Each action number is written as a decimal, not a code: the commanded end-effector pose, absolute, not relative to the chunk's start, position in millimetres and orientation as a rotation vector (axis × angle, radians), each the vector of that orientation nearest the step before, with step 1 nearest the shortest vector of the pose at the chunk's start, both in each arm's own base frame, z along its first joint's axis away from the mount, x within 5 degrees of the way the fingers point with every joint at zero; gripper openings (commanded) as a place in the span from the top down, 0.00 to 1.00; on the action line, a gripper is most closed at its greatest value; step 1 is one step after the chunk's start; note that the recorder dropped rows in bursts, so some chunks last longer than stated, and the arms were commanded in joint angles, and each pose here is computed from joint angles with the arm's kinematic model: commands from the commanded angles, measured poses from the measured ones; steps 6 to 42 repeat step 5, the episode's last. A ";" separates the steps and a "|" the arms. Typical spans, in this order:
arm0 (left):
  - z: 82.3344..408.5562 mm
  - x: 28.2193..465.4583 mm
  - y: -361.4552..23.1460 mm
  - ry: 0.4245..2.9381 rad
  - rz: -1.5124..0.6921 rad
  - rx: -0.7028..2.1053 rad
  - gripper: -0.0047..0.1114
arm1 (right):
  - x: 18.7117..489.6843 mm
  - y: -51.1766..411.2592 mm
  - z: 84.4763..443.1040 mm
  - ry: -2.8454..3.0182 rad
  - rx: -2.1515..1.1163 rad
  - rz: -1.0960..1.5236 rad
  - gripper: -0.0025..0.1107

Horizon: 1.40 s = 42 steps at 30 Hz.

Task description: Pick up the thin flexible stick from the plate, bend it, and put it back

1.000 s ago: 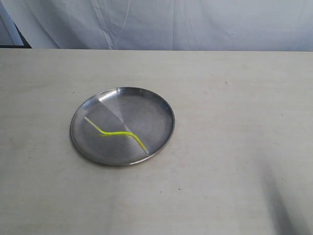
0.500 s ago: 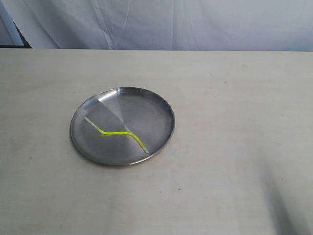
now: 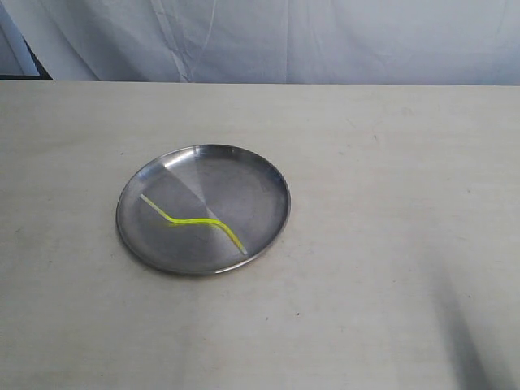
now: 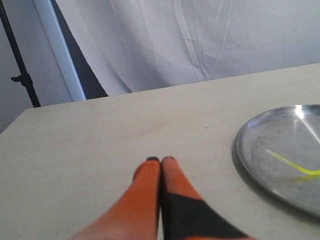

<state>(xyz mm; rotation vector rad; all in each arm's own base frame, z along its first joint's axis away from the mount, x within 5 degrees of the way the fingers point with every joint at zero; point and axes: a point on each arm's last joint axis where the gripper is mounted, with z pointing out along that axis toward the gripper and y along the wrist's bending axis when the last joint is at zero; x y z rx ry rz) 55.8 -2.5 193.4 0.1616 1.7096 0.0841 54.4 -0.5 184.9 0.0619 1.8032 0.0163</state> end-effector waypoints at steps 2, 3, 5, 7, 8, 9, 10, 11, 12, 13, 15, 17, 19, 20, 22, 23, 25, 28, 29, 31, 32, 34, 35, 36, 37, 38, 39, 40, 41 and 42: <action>193.6 55.7 -2.8 1.692 0.074 0.158 0.96 | 54.3 -0.9 185.4 1.790 0.062 0.007 0.99; 193.6 55.7 -2.8 1.692 0.074 0.158 0.96 | 54.3 -0.9 185.4 1.790 0.062 0.007 0.99; 193.6 55.7 -2.8 1.692 0.074 0.158 0.96 | 54.3 -0.9 185.4 1.790 0.062 0.007 0.99; 193.6 55.7 -2.8 1.692 0.074 0.158 0.96 | 54.3 -0.9 185.4 1.790 0.062 0.007 0.99; 193.6 55.7 -2.8 1.692 0.074 0.158 0.96 | 54.3 -0.9 185.4 1.790 0.062 0.007 0.99; 193.6 55.7 -2.8 1.692 0.074 0.158 0.96 | 54.3 -0.9 185.4 1.790 0.062 0.007 0.99; 193.6 55.7 -2.8 1.692 0.074 0.158 0.96 | 54.3 -0.9 185.4 1.790 0.062 0.007 0.99; 193.6 55.7 -2.8 1.692 0.074 0.158 0.96 | 54.3 -0.9 185.4 1.790 0.062 0.007 0.99; 193.6 55.7 -2.8 1.692 0.074 0.158 0.96 | 54.3 -0.9 185.4 1.790 0.062 0.007 0.99; 193.6 55.7 -2.8 1.692 0.074 0.158 0.96 | 54.3 -0.9 185.4 1.790 0.062 0.007 0.99; 193.6 55.7 -2.8 1.692 0.074 0.158 0.96 | 54.3 -0.9 185.4 1.790 0.062 0.007 0.99; 193.6 55.7 -2.8 1.692 0.074 0.158 0.96 | 54.3 -0.9 185.4 1.790 0.062 0.007 0.99; 193.6 55.7 -2.8 1.692 0.074 0.158 0.96 | 54.3 -0.9 185.4 1.790 0.062 0.007 0.99; 193.6 55.7 -2.8 1.692 0.074 0.158 0.96 | 54.3 -0.9 185.4 1.790 0.062 0.007 0.99; 193.6 55.7 -2.8 1.692 0.074 0.158 0.96 | 54.3 -0.9 185.4 1.790 0.062 0.007 0.99; 193.6 55.7 -2.8 1.692 0.074 0.158 0.96 | 54.3 -0.9 185.4 1.790 0.062 0.007 0.99; 193.6 55.7 -2.8 1.692 0.074 0.158 0.96 | 54.3 -0.9 185.4 1.790 0.062 0.007 0.99; 193.6 55.7 -2.8 1.692 0.074 0.158 0.96 | 54.3 -0.9 185.4 1.790 0.062 0.007 0.99; 193.6 55.7 -2.8 1.692 0.074 0.158 0.96 | 54.3 -0.9 185.4 1.790 0.062 0.007 0.99; 193.6 55.7 -2.8 1.692 0.074 0.158 0.96 | 54.3 -0.9 185.4 1.790 0.062 0.007 0.99; 193.6 55.7 -2.8 1.692 0.074 0.158 0.96 | 54.3 -0.9 185.4 1.790 0.062 0.007 0.99; 193.6 55.7 -2.8 1.692 0.074 0.158 0.96 | 54.3 -0.9 185.4 1.790 0.062 0.007 0.99; 193.6 55.7 -2.8 1.692 0.074 0.158 0.96 | 54.3 -0.9 185.4 1.790 0.062 0.007 0.99; 193.6 55.7 -2.8 1.692 0.074 0.158 0.96 | 54.3 -0.9 185.4 1.790 0.062 0.007 0.99; 193.6 55.7 -2.8 1.692 0.074 0.158 0.96 | 54.3 -0.9 185.4 1.790 0.062 0.007 0.99; 193.6 55.7 -2.8 1.692 0.074 0.158 0.96 | 54.3 -0.9 185.4 1.790 0.062 0.007 0.99; 193.6 55.7 -2.8 1.692 0.074 0.158 0.96 | 54.3 -0.9 185.4 1.790 0.062 0.007 0.99; 193.6 55.7 -2.8 1.692 0.074 0.158 0.96 | 54.3 -0.9 185.4 1.790 0.062 0.007 0.99; 193.6 55.7 -2.8 1.692 0.074 0.158 0.96 | 54.3 -0.9 185.4 1.790 0.062 0.007 0.99; 193.6 55.7 -2.8 1.692 0.074 0.158 0.96 | 54.3 -0.9 185.4 1.790 0.062 0.007 0.99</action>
